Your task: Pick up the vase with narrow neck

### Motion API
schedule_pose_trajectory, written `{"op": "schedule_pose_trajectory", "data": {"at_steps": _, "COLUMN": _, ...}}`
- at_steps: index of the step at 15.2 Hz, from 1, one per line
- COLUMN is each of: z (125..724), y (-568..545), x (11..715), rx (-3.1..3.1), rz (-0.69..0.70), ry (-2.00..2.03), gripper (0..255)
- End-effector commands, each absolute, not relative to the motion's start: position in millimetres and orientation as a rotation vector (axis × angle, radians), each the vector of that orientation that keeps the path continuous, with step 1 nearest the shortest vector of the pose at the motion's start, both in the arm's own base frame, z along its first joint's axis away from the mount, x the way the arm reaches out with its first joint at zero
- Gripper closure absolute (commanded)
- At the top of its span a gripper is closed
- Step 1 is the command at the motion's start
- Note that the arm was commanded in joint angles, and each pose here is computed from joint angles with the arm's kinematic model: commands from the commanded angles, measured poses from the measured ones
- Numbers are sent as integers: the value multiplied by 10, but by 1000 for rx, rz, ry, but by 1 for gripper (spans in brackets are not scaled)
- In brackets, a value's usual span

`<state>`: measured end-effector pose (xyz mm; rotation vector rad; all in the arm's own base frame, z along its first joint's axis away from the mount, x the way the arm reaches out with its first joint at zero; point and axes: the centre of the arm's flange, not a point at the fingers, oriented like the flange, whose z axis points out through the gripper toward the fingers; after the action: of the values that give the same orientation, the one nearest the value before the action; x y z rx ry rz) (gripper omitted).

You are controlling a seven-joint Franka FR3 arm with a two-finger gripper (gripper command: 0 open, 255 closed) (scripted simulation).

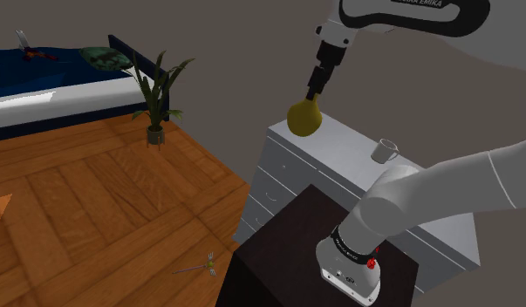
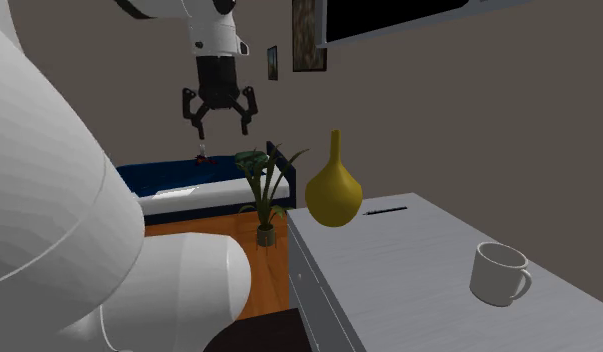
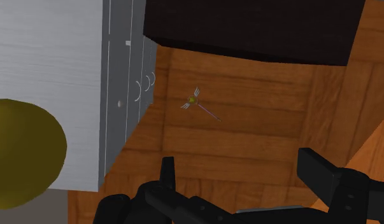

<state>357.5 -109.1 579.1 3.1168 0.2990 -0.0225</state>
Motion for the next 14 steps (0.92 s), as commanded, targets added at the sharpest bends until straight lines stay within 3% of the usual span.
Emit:
{"op": "schedule_pose_trajectory", "data": {"at_steps": 1, "z": 5782, "y": -1360, "x": 3698, "rx": 3117, "rz": -24, "ry": 296, "gripper": 0}}
{"op": "schedule_pose_trajectory", "data": {"at_steps": 14, "z": 5753, "y": -2942, "x": 4384, "rx": 3123, "rz": -32, "ry": 273, "gripper": 0}}
